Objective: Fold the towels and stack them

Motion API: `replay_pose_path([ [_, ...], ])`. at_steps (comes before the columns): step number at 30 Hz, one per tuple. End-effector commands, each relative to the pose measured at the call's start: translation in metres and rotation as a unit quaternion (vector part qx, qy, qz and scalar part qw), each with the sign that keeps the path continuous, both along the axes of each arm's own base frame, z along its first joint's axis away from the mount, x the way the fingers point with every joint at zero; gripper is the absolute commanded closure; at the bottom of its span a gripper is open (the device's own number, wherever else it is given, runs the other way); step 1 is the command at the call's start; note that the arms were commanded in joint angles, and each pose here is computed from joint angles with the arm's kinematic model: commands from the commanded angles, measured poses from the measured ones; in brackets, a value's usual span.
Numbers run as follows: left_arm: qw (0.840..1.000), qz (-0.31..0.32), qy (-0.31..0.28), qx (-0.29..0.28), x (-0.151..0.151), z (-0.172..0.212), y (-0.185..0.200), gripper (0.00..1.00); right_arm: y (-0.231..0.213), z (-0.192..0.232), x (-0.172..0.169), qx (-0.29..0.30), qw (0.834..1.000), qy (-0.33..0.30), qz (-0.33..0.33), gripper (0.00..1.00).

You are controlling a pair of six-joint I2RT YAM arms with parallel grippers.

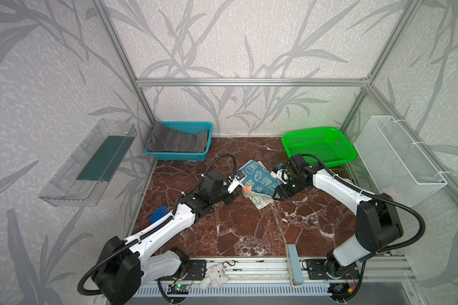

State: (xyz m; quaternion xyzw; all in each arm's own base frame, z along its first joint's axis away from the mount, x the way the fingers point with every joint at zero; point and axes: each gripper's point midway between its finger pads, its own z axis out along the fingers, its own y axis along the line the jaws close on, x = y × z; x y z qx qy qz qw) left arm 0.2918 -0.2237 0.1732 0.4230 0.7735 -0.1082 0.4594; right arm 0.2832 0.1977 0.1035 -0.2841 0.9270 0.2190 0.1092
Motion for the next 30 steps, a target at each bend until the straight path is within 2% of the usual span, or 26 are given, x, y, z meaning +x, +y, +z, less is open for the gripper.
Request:
replay_pose_path([
  [1,0.999,-0.015,0.027,0.008,-0.008,-0.016,-0.001,1.00,-0.002,0.016,0.003,-0.031,0.997,-0.057,0.029,0.28],
  [5,0.999,-0.016,0.032,0.012,-0.006,-0.024,-0.002,1.00,0.005,0.014,-0.013,-0.062,0.988,-0.102,0.098,0.27],
  [9,0.999,-0.013,0.030,0.012,-0.005,-0.026,0.000,1.00,0.005,0.002,-0.022,-0.083,0.975,-0.151,0.138,0.27],
  [16,0.999,-0.013,0.026,0.013,-0.006,-0.024,0.002,1.00,-0.005,-0.005,0.002,-0.116,0.944,-0.263,0.160,0.29],
  [20,0.999,-0.015,0.030,0.013,-0.006,-0.027,0.001,1.00,0.005,-0.013,0.007,-0.107,0.932,-0.282,0.201,0.31],
  [22,0.999,-0.014,0.029,0.012,-0.006,-0.026,0.001,1.00,0.008,-0.018,0.010,-0.107,0.932,-0.278,0.206,0.37],
  [27,0.999,-0.008,0.029,0.013,-0.006,-0.025,0.004,1.00,0.019,-0.019,0.016,-0.084,0.932,-0.285,0.209,0.60],
  [28,1.000,-0.007,0.027,0.014,-0.006,-0.025,0.004,1.00,0.021,-0.018,0.016,-0.081,0.932,-0.285,0.210,0.68],
  [30,1.000,-0.004,0.022,0.014,-0.005,-0.023,0.006,1.00,0.022,-0.017,0.015,-0.080,0.932,-0.281,0.216,0.90],
])
